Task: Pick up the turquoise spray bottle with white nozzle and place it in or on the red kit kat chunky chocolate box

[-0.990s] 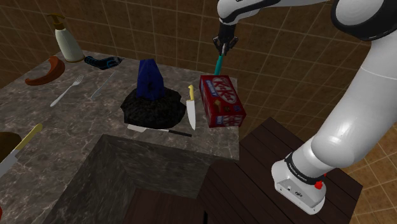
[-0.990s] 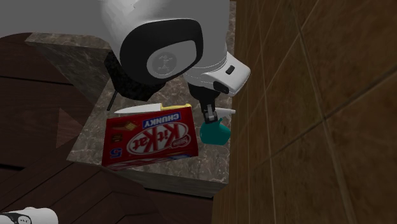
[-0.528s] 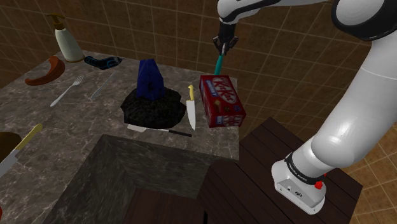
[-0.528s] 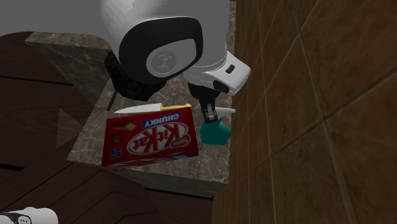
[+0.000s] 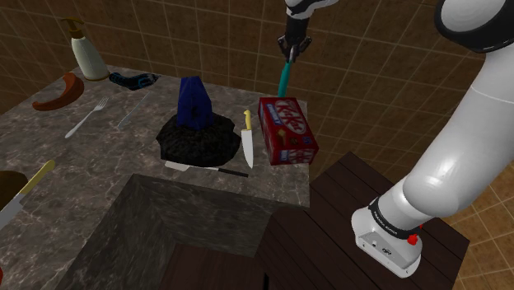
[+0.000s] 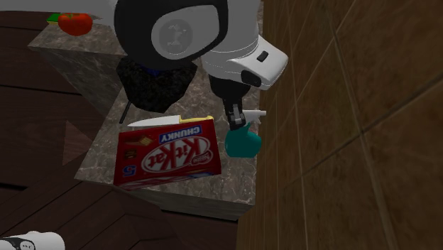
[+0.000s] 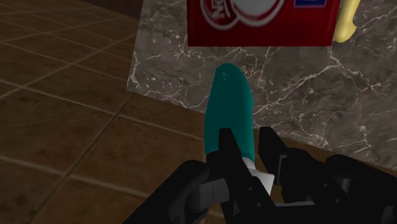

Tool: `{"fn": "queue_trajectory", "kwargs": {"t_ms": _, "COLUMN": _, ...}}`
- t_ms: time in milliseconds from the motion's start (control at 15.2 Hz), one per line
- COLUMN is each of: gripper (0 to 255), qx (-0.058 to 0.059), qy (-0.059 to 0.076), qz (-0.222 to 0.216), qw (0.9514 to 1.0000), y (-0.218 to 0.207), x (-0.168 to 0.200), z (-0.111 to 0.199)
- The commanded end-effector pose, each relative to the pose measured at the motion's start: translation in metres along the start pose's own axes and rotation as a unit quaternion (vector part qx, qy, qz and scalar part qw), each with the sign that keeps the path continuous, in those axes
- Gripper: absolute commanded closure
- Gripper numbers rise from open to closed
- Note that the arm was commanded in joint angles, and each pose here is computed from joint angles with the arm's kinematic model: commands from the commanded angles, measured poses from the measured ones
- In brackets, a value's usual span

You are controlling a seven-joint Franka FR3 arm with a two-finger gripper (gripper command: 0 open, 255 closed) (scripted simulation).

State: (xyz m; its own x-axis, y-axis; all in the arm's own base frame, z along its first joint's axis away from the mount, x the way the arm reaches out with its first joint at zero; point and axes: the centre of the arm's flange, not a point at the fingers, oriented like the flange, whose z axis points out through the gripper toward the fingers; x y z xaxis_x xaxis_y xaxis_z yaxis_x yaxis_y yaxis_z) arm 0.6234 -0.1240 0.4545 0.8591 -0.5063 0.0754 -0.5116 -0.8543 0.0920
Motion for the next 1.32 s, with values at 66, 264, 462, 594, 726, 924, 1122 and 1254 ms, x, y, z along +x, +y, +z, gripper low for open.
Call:
{"fn": "queue_trajectory", "kwargs": {"t_ms": 66, "gripper": 255, "qx": 0.000, "qy": 0.000, "qz": 0.000, "qw": 1.0000, "y": 0.001, "x": 0.000, "z": -0.016}}
{"fn": "queue_trajectory", "kwargs": {"t_ms": 264, "gripper": 255, "qx": 0.000, "qy": 0.000, "qz": 0.000, "qw": 1.0000, "y": 0.003, "x": 0.001, "z": -0.032}}
{"fn": "queue_trajectory", "kwargs": {"t_ms": 462, "gripper": 255, "qx": 0.000, "qy": 0.000, "qz": 0.000, "qw": 1.0000, "y": 0.004, "x": 0.003, "z": -0.048}}
{"fn": "queue_trajectory", "kwargs": {"t_ms": 594, "gripper": 255, "qx": 0.000, "qy": 0.000, "qz": 0.000, "qw": 1.0000, "y": 0.005, "x": 0.003, "z": -0.058}}
{"fn": "queue_trajectory", "kwargs": {"t_ms": 726, "gripper": 255, "qx": 0.000, "qy": 0.000, "qz": 0.000, "qw": 1.0000, "y": 0.006, "x": 0.004, "z": -0.069}}
{"fn": "queue_trajectory", "kwargs": {"t_ms": 924, "gripper": 255, "qx": 0.000, "qy": 0.000, "qz": 0.000, "qw": 1.0000, "y": 0.008, "x": 0.005, "z": -0.084}}
{"fn": "queue_trajectory", "kwargs": {"t_ms": 1122, "gripper": 255, "qx": 0.000, "qy": 0.000, "qz": 0.000, "qw": 1.0000, "y": 0.009, "x": 0.006, "z": -0.100}}
{"fn": "queue_trajectory", "kwargs": {"t_ms": 1254, "gripper": 255, "qx": 0.000, "qy": 0.000, "qz": 0.000, "qw": 1.0000, "y": 0.010, "x": 0.007, "z": -0.111}}
